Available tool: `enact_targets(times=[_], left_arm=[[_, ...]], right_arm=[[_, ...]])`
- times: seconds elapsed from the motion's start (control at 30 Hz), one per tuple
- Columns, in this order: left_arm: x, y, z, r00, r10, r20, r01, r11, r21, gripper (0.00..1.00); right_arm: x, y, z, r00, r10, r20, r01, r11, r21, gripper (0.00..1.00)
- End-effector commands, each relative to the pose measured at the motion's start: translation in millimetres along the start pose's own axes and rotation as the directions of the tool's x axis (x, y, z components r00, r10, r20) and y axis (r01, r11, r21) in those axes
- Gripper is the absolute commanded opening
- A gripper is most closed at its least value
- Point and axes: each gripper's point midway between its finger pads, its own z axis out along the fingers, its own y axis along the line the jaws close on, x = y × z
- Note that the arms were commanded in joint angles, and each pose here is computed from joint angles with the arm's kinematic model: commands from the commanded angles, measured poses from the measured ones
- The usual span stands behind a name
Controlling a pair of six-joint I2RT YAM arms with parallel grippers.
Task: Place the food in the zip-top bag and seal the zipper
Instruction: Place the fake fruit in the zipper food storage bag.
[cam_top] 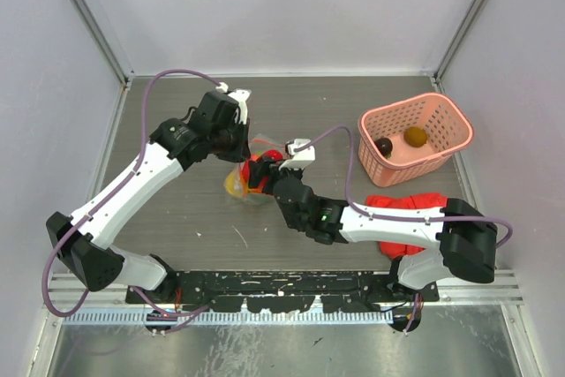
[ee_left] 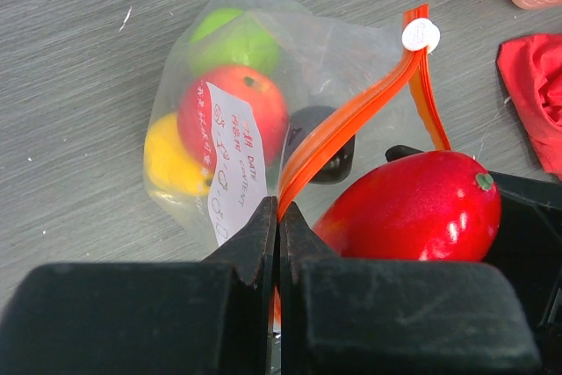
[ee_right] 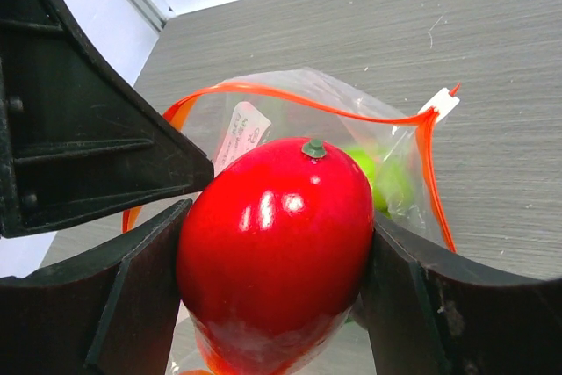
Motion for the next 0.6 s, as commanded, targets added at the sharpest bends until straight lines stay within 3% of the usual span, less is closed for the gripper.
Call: enact_targets(times=[0.0, 0.27, 0.57], left_arm=[[-7.0, -4.9, -1.2, 0.999, -0.019, 0.029, 0.018, 0.999, 0.026, 0.0], [-4.6, -2.5, 0.1, 0.999, -0.017, 0.03, 0.016, 1.0, 0.019, 0.0], [-2.2, 2.5, 0.0, 0.999, -0.008, 0.032, 0.008, 1.0, 0.0, 0.0]], right_arm=[[-8.5, 14.4, -1.9, 0.993, 0.118, 0.018, -0.117, 0.992, -0.043, 0.67], [1.8, 21.5, 0.9, 0.993, 0.115, -0.022, -0.116, 0.992, -0.054, 0.9], [-33.5, 18.9, -13.4, 0.997, 0.081, 0.008, -0.081, 0.995, -0.064, 0.96]])
